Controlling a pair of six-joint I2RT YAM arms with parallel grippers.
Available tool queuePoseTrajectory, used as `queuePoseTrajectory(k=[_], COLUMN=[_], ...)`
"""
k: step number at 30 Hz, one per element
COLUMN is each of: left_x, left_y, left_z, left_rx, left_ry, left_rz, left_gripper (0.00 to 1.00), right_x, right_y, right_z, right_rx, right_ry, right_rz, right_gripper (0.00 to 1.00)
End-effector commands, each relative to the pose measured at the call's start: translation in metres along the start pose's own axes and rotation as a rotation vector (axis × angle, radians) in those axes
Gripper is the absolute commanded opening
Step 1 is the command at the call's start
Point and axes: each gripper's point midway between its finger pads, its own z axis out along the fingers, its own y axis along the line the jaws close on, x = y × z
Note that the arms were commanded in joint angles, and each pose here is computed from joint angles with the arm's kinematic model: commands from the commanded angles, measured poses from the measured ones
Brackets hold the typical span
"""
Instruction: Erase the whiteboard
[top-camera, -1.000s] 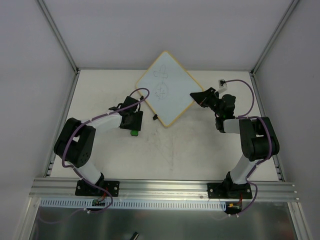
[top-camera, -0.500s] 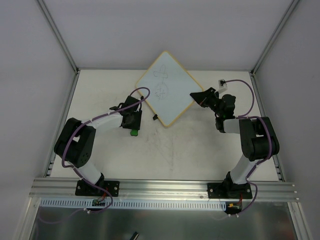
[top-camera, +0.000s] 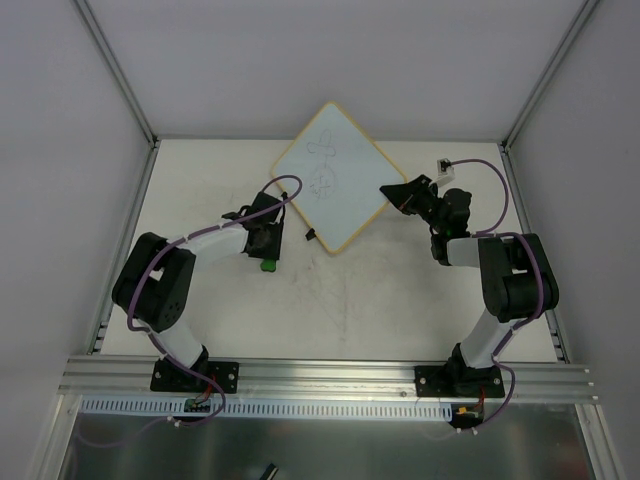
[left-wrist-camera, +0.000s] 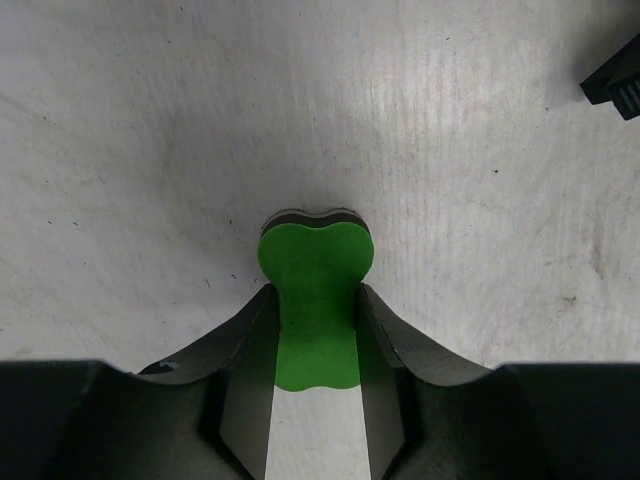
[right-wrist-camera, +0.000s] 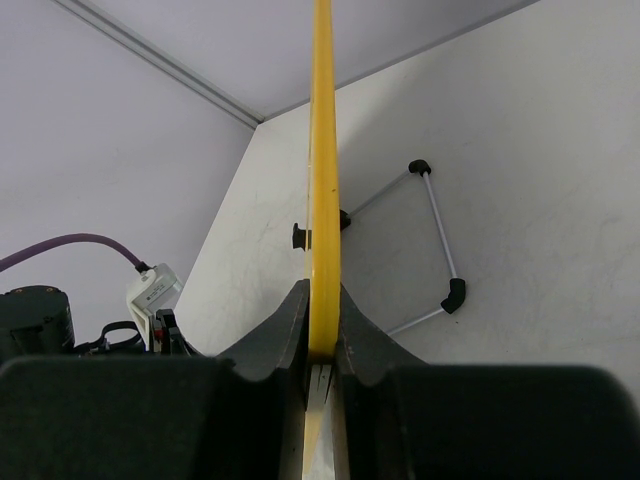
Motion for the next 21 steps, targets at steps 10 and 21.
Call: queuePoseTrajectory(k=[10,21], left_x=[-0.024,-0.14], left_y=[-0.007,-0.033], left_z=[-0.019,-0.074], left_rx=[0.005,0.211], left_ry=[-0.075,-0.289], left_rz=[-0.025,-0.138], left_gripper=[0.0,0.0], right_x=[-0.015,-0.014], right_y=[0.009,0.009], right_z=[0.006,0.006], right_rx=[-0.049,-0.054], right_ry=[-0.038,-0.035], right_rz=[-0.093,-0.095], right_gripper=[0.0,0.0])
